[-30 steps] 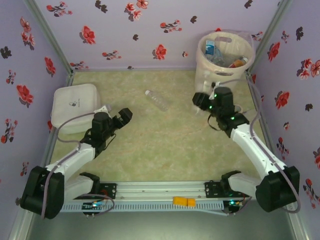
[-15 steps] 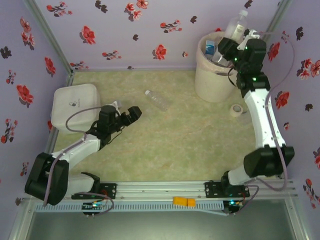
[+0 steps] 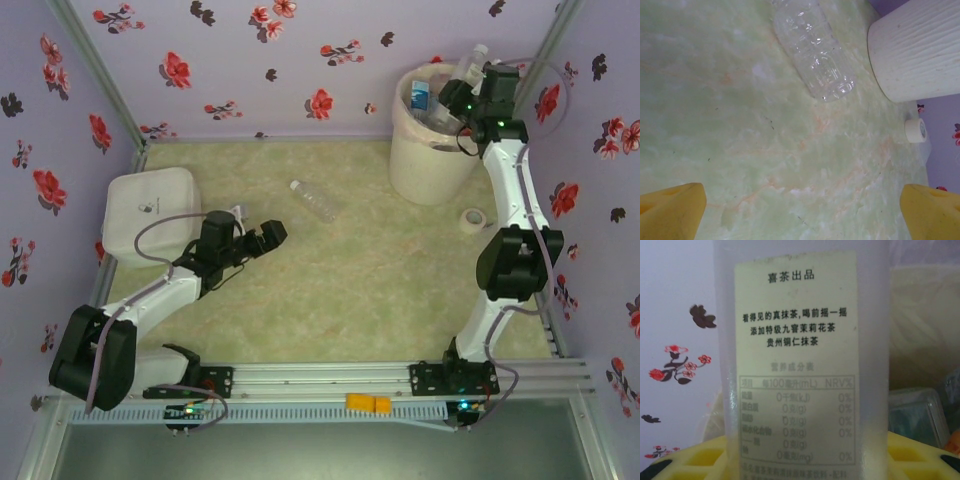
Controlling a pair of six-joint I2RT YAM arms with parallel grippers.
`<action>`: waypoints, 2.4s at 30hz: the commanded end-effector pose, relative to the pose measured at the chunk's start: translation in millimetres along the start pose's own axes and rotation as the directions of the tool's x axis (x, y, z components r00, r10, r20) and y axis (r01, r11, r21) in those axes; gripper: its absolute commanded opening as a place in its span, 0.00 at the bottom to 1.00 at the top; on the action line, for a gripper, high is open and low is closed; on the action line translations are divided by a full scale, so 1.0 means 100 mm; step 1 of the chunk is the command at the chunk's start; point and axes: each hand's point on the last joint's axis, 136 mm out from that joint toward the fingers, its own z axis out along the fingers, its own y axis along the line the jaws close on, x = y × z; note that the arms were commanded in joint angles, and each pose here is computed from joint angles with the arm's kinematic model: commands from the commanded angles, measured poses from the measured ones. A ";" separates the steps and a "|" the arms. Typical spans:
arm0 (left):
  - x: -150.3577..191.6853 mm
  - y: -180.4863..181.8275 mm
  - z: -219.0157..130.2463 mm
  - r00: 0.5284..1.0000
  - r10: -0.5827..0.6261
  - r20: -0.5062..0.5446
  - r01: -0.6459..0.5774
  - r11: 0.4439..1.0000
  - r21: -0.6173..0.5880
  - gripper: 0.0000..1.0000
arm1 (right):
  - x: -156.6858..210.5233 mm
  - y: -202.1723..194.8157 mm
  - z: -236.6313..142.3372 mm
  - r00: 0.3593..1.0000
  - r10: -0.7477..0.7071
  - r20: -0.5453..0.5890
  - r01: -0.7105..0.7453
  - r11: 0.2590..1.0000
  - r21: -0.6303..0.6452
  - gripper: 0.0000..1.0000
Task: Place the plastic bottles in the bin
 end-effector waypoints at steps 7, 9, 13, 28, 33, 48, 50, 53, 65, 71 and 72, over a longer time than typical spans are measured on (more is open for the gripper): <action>-0.07 -0.16 -0.03 0.999 0.050 -0.001 -0.050 0.999 0.020 1.00 | -0.40 0.09 -0.35 0.992 -0.058 0.113 0.052 0.997 0.054 1.00; -0.11 -0.20 -0.02 0.998 0.056 0.007 -0.056 0.998 0.021 1.00 | -0.46 0.08 -0.47 0.987 -0.087 0.133 0.077 0.994 0.078 1.00; -0.17 -0.26 0.03 0.997 0.068 0.021 -0.068 0.998 0.011 1.00 | -0.51 0.12 -0.71 0.979 -0.118 0.166 0.104 0.990 0.092 1.00; -0.44 -0.39 0.60 0.989 0.017 0.148 0.013 0.980 -0.198 1.00 | 0.93 0.55 -1.46 0.996 -0.087 0.030 0.091 0.970 -0.223 1.00; -0.42 -0.46 0.98 0.990 0.054 0.130 -0.008 0.942 -0.336 1.00 | 1.74 0.48 -1.51 0.992 -0.090 -0.093 0.062 0.962 -0.265 1.00; -0.45 -0.42 1.70 0.984 0.082 0.160 0.032 0.795 -0.606 1.00 | 2.64 -0.09 -1.48 0.974 -0.058 -0.219 0.020 0.984 -0.175 1.00; -0.42 -0.39 1.75 0.984 0.074 0.160 0.039 0.792 -0.610 1.00 | 2.62 -0.13 -1.50 0.975 -0.069 -0.210 0.035 0.987 -0.159 1.00; -0.38 -0.36 1.82 0.986 0.064 0.156 0.046 0.789 -0.612 1.00 | 2.59 -0.18 -1.53 0.979 -0.078 -0.190 0.053 0.990 -0.133 1.00; -0.23 -0.20 2.06 0.992 0.056 0.113 0.029 0.772 -0.635 0.95 | 2.63 -0.23 -1.49 0.977 -0.070 -0.199 0.049 0.993 -0.112 1.00; -0.26 -0.17 2.09 0.991 0.083 0.101 0.000 0.773 -0.634 0.81 | 2.68 -0.23 -1.41 0.973 -0.066 -0.219 0.041 0.992 -0.116 1.00; -0.27 -0.17 2.08 0.991 0.090 0.097 -0.007 0.772 -0.636 0.81 | 2.68 -0.23 -1.40 0.973 -0.067 -0.222 0.042 0.992 -0.116 1.00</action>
